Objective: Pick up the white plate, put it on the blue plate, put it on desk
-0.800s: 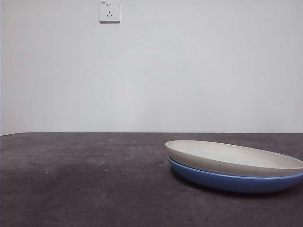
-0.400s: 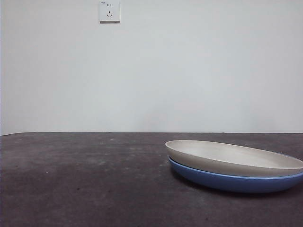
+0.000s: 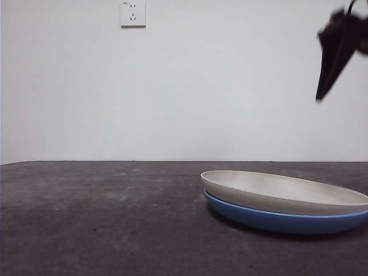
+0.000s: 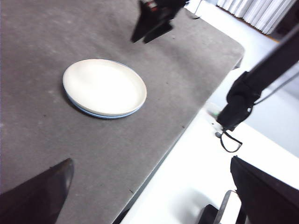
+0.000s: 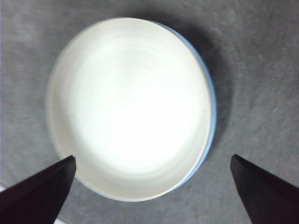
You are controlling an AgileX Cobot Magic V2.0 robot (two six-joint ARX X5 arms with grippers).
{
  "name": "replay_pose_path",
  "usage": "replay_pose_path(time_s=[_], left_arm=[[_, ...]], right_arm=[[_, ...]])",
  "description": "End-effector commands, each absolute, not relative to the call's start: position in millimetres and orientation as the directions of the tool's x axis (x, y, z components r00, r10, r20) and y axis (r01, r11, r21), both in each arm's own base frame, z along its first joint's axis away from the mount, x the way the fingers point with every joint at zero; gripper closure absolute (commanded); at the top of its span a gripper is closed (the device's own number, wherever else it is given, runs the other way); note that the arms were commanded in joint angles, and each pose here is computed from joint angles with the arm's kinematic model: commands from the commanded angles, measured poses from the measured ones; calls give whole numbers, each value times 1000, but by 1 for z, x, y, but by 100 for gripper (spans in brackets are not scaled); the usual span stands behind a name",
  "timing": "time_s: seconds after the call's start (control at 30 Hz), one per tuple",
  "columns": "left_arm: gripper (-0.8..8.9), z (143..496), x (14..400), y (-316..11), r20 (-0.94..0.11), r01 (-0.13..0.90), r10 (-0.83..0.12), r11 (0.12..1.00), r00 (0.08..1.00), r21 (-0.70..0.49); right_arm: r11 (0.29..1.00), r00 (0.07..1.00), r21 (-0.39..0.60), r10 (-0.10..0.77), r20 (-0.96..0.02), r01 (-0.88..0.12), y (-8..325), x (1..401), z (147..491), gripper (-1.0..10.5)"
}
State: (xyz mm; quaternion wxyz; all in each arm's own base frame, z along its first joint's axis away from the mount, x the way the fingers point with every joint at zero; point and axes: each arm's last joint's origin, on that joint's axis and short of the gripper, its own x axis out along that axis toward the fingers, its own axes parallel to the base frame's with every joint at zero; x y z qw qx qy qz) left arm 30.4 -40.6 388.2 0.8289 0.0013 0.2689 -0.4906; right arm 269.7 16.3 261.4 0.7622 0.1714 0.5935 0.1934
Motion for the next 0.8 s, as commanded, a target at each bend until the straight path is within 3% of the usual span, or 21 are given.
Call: replay_pose_path(time_s=[0.03, 0.43, 0.8], left_arm=[[211, 393, 28, -39, -419, 822, -833, 496, 360, -280], [211, 394, 27, -38, -404, 824, -839, 493, 364, -281], [211, 394, 27, -38, -405, 823, -839, 493, 364, -282]], right_arm=[[865, 178, 488, 502, -846, -120, 17, 288, 244, 249], [832, 82, 545, 553, -829, -100, 19, 319, 189, 251], [830, 55, 552, 557, -829, -82, 19, 324, 174, 479]])
